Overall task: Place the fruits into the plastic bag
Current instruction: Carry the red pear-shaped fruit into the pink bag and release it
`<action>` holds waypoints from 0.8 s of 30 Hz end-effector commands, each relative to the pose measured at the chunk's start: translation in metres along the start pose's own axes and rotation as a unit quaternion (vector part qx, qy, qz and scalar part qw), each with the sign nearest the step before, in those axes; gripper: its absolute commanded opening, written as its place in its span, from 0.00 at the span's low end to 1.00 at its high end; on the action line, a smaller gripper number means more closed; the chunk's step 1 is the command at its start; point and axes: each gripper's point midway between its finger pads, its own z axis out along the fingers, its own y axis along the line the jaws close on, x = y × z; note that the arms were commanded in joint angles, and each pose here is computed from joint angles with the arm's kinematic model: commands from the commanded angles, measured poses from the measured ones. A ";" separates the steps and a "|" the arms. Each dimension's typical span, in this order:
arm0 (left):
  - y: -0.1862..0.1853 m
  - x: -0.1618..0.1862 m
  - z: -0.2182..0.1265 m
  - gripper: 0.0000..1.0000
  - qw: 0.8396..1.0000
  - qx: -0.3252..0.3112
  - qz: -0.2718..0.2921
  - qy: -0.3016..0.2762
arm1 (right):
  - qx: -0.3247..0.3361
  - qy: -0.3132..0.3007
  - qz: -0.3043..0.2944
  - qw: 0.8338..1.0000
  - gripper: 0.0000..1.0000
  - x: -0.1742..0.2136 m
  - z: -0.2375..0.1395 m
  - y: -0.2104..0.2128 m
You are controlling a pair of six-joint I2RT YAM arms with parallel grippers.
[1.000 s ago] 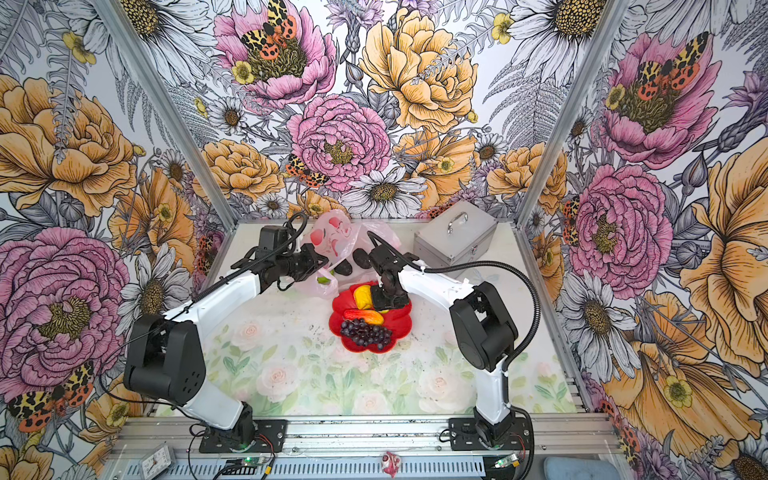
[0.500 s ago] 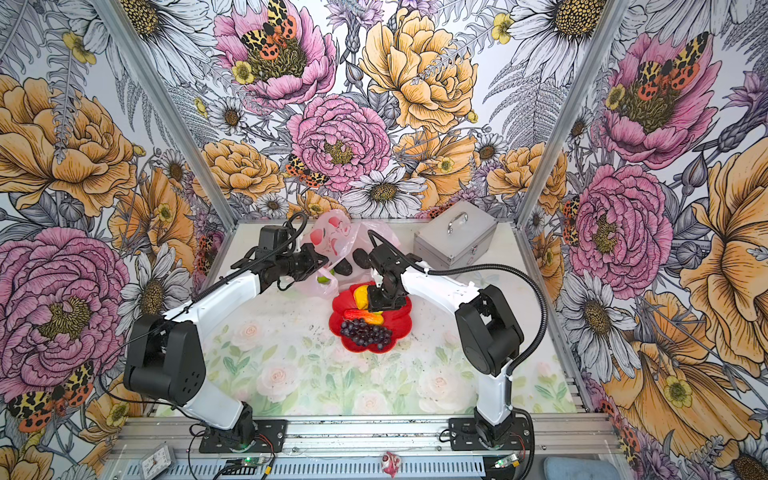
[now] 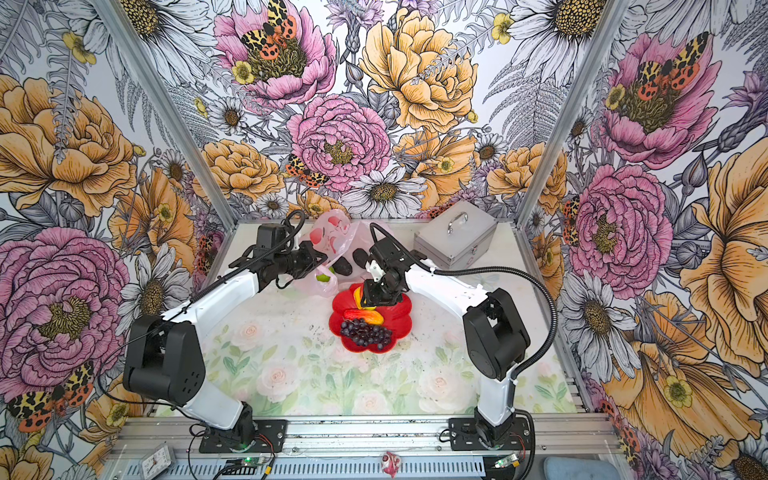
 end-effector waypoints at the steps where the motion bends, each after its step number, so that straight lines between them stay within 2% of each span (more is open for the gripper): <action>1: -0.025 -0.009 -0.021 0.00 0.999 0.030 0.030 -0.022 | -0.049 -0.046 -0.007 0.998 0.32 -0.037 -0.023 0.026; 6: -0.035 -0.006 -0.028 0.00 0.998 0.035 0.047 -0.026 | -0.079 -0.058 0.007 0.995 0.32 -0.072 -0.022 0.037; 14: -0.054 0.003 -0.043 0.00 0.996 0.047 0.070 -0.040 | -0.094 -0.060 0.045 0.993 0.32 -0.123 0.018 0.033; 21: -0.058 0.023 -0.044 0.00 0.995 0.057 0.079 -0.009 | -0.119 -0.082 0.077 0.987 0.32 -0.167 0.043 0.045; 24: -0.059 0.024 -0.049 0.00 0.994 0.051 0.092 -0.009 | -0.118 -0.090 0.112 0.983 0.33 -0.181 0.055 0.039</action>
